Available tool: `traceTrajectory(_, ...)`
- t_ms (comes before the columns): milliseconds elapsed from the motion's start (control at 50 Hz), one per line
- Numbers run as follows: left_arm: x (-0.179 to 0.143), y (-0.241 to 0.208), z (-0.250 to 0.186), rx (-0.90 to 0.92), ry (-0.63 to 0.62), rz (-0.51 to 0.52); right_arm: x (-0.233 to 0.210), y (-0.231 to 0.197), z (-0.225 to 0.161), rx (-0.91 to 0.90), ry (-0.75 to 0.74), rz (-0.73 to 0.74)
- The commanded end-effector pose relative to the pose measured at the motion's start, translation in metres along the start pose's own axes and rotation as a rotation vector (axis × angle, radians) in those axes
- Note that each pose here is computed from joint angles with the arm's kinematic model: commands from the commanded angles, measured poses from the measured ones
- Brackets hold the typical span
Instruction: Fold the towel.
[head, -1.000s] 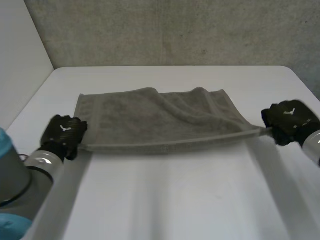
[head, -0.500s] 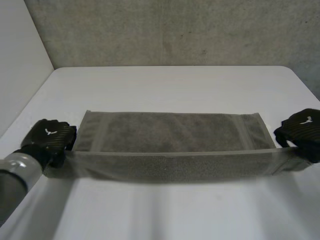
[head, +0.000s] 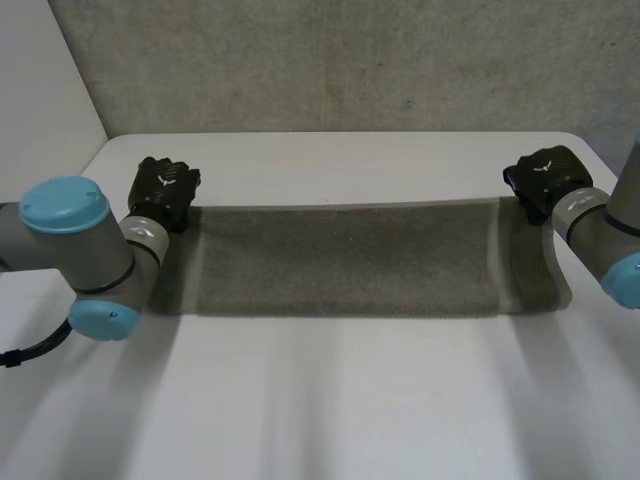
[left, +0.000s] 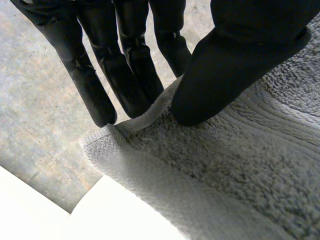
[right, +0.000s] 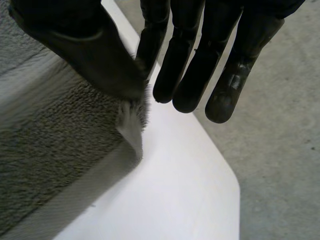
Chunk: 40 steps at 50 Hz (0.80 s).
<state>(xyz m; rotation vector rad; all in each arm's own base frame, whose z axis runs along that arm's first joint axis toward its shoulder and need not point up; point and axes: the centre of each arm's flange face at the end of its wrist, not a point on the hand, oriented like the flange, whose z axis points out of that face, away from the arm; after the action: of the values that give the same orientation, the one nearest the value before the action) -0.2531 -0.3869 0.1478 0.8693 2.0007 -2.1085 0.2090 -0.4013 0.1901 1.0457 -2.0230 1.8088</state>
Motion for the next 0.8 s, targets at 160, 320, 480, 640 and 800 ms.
traceTrajectory(160,0.012,0.017,-0.001,-0.020,0.011,-0.003,-0.006,-0.007,-0.003,0.032,0.061,0.019)
traceTrajectory(320,0.003,0.000,-0.035,-0.039,0.014,-0.007,-0.008,-0.014,-0.046,0.008,0.020,0.029)
traceTrajectory(480,-0.002,-0.021,-0.084,-0.043,0.026,-0.056,-0.022,0.005,-0.083,-0.108,-0.054,0.043)
traceTrajectory(640,0.004,-0.022,-0.106,-0.041,0.038,-0.253,-0.043,0.028,-0.096,-0.182,-0.123,0.052)
traceTrajectory(800,0.003,-0.014,-0.107,-0.044,0.021,-0.299,-0.046,0.058,-0.076,-0.176,-0.129,0.085)
